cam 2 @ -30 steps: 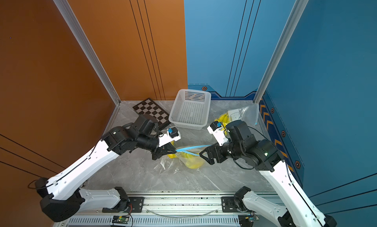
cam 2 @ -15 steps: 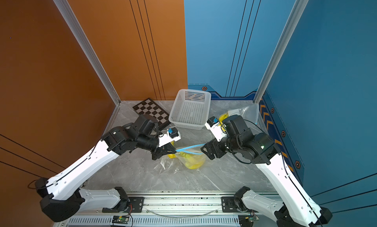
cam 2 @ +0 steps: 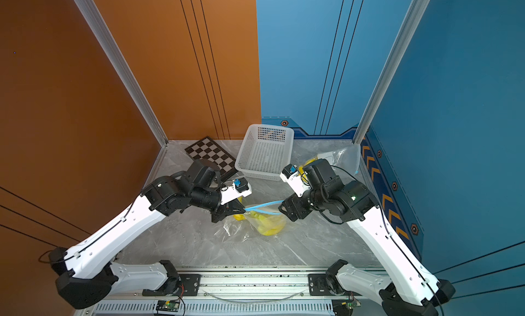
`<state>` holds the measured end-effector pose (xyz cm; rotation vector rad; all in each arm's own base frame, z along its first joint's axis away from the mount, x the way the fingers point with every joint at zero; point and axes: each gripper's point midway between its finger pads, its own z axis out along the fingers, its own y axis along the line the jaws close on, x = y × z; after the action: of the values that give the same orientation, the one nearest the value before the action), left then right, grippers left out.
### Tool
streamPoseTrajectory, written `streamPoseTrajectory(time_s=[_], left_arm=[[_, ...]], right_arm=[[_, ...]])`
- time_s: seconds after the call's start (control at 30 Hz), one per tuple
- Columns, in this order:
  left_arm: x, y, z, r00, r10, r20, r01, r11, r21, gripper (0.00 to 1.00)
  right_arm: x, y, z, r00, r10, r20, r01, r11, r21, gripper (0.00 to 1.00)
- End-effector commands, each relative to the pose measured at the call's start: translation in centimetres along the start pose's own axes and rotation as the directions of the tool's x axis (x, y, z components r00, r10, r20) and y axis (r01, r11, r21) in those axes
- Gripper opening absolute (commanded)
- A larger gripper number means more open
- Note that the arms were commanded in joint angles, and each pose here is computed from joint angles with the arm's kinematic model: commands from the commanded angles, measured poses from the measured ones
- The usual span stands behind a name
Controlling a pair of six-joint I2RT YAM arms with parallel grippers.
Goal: Open the zip-top bag and take out the banana
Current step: Open the zipper of the food storage bag at the center of the board.
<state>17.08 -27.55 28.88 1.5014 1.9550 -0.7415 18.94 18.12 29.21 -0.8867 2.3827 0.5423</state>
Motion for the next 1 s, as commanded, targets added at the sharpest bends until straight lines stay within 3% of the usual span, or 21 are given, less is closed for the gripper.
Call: streamPoseTrajectory(time_s=[0.0, 0.4, 0.5, 0.57, 0.6, 0.63, 0.7, 0.8, 0.9, 0.97], left_arm=[[0.2, -0.4, -0.7, 1.000, 0.024, -0.003, -0.024, 1.000, -0.008, 0.00], [0.3, -0.3, -0.7, 0.999, 0.043, -0.009, -0.043, 0.999, -0.009, 0.00], [0.0, 0.0, -0.7, 0.999, 0.053, -0.010, -0.054, 0.998, -0.018, 0.00], [-0.3, 0.4, -0.6, 0.999, 0.046, -0.008, -0.046, 0.999, -0.021, 0.00], [-0.5, 0.8, -0.7, 0.999, 0.031, -0.006, -0.032, 0.999, -0.029, 0.06], [-0.8, 1.3, -0.8, 1.000, 0.004, -0.001, -0.004, 0.999, -0.039, 0.21], [-1.7, 2.2, -1.4, 0.999, -0.038, 0.028, 0.039, 0.998, -0.048, 0.56], [-3.9, 3.7, -2.7, 0.991, -0.076, 0.107, 0.086, 0.992, -0.095, 0.95], [-6.6, 5.8, -4.8, 0.960, -0.147, 0.238, 0.189, 0.968, -0.167, 0.98], [-8.2, 7.7, -6.5, 0.910, -0.242, 0.338, 0.322, 0.924, -0.207, 0.98]], right_arm=[[1.0, -0.3, 0.8, 0.998, -0.036, -0.045, 0.036, 0.999, 0.002, 0.79], [-0.2, 0.3, 3.2, 0.982, -0.155, -0.112, 0.151, 0.988, -0.039, 0.61], [-0.7, 0.7, 3.8, 0.983, -0.149, -0.111, 0.143, 0.988, -0.065, 0.42], [-1.7, 1.1, 3.4, 0.991, -0.106, -0.079, 0.099, 0.991, -0.090, 0.17], [-2.2, 0.9, 3.0, 0.996, -0.063, -0.056, 0.058, 0.994, -0.091, 0.06], [-2.9, 0.3, 2.3, 1.000, 0.002, -0.019, -0.004, 0.996, -0.087, 0.00], [-4.2, -0.9, 0.7, 0.988, 0.133, 0.073, -0.126, 0.987, -0.097, 0.00], [-5.4, -2.9, -2.2, 0.927, 0.311, 0.207, -0.295, 0.950, -0.106, 0.00], [-6.2, -5.4, -5.3, 0.821, 0.468, 0.327, -0.477, 0.877, -0.056, 0.00], [-6.6, -6.9, -7.3, 0.721, 0.554, 0.417, -0.603, 0.797, -0.017, 0.00]])
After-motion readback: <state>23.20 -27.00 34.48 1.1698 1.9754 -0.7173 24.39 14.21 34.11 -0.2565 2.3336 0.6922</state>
